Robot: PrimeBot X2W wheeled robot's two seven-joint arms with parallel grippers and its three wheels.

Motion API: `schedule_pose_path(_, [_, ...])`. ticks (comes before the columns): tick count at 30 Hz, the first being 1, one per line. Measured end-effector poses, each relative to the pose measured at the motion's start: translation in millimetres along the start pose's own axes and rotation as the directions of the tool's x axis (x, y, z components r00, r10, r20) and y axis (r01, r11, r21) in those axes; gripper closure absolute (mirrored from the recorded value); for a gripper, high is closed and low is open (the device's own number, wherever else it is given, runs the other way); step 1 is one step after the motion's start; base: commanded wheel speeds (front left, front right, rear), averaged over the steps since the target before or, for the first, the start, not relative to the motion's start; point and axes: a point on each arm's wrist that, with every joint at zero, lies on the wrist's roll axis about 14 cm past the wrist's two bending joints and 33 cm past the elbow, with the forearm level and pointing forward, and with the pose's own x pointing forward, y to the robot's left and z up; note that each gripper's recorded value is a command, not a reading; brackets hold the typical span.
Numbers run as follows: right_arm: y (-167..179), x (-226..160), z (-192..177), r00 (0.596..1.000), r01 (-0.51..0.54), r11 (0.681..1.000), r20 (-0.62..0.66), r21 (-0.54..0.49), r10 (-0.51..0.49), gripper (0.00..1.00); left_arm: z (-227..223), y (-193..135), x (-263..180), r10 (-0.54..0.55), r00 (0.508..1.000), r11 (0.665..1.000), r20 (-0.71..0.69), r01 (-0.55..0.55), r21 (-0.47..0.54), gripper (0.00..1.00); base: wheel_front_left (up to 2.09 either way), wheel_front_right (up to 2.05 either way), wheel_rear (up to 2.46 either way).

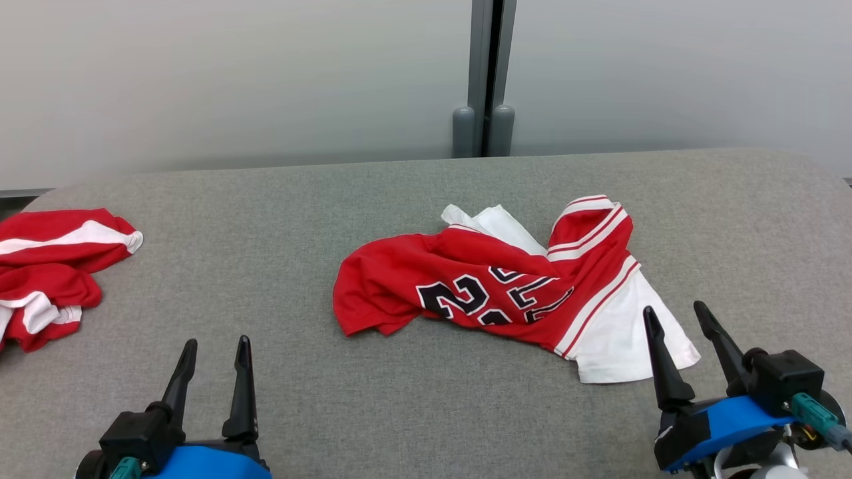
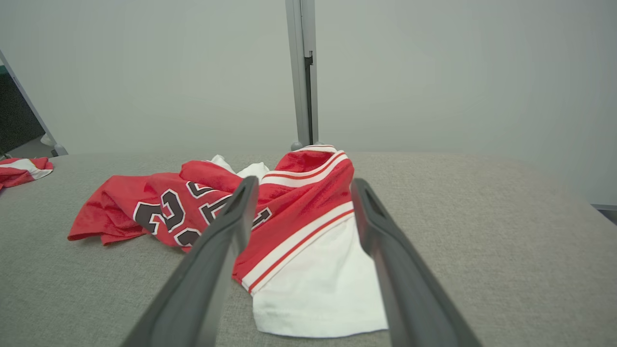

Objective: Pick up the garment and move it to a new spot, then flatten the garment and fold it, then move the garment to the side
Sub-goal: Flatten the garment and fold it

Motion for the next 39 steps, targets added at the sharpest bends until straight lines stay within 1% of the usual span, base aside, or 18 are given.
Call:
schedule_pose_path(5, [1, -6, 0, 1.000, 0.000, 1.000, -0.009, 0.018, 0.000, 0.00, 1, 1, -2, 0.004, 1.000, 1.000, 0.000, -0.004, -0.003, 0.00, 0.00, 0.00, 0.00])
schedule_pose_path(9, [0, -6, 2, 1.000, 0.004, 1.000, -0.007, 0.021, -0.004, 0.00, -2, -5, 0, -0.014, 1.000, 1.000, -0.018, 0.014, -0.003, 0.00, 0.00, 0.00, 0.00])
schedule_pose_path(12, [-1, -6, 1, 1.000, 0.006, 1.000, -0.011, 0.022, -0.006, 0.00, -7, -14, 6, -0.051, 0.998, 0.999, -0.044, 0.052, 0.016, 0.00, 0.00, 0.00, 0.00])
schedule_pose_path(15, [0, -5, -4, 1.000, 0.004, 0.999, -0.026, 0.033, -0.003, 0.00, -11, -26, 19, -0.102, 0.992, 0.995, -0.068, 0.103, 0.009, 0.00, 0.00, 0.00, 0.00])
schedule_pose_path(17, [0, -4, -8, 0.999, 0.003, 0.999, -0.036, 0.036, -0.001, 0.00, -20, -31, 29, -0.123, 0.986, 0.992, -0.108, 0.122, -0.013, 0.00, 0.00, 0.00, 0.00])
schedule_pose_path(21, [0, 2, -16, 0.998, 0.004, 0.999, -0.060, 0.039, -0.002, 0.00, -51, -46, 47, -0.179, 0.958, 0.984, -0.223, 0.170, -0.059, 0.00, 0.00, 0.00, 0.00])
schedule_pose_path(25, [0, 7, -25, 0.997, 0.003, 0.999, -0.080, 0.043, 0.000, 0.00, -83, -53, 62, -0.194, 0.926, 0.980, -0.323, 0.171, -0.099, 0.00, 0.00, 0.00, 0.00])
schedule_pose_path(30, [0, 13, -29, 0.997, 0.003, 0.998, -0.082, 0.056, 0.002, 0.00, -112, -57, 80, -0.184, 0.890, 0.981, -0.416, 0.143, -0.128, 0.00, 0.00, 0.00, 0.00])
schedule_pose_path(34, [-2, 12, -33, 0.996, 0.010, 0.998, -0.087, 0.068, -0.004, 0.00, -127, -53, 87, -0.164, 0.861, 0.986, -0.481, 0.123, -0.116, 0.00, 0.00, 0.00, 0.00])
schedule_pose_path(36, [-3, 12, -33, 0.997, 0.015, 0.997, -0.082, 0.070, -0.009, 0.00, -131, -51, 88, -0.152, 0.851, 0.988, -0.502, 0.113, -0.107, 1.00, 0.00, 0.00, 0.00])
schedule_pose_path(39, [-5, 10, -34, 0.996, 0.020, 0.997, -0.084, 0.071, -0.014, 0.00, -126, -54, 91, -0.164, 0.858, 0.986, -0.487, 0.123, -0.115, 1.00, 0.00, 0.00, 0.00])
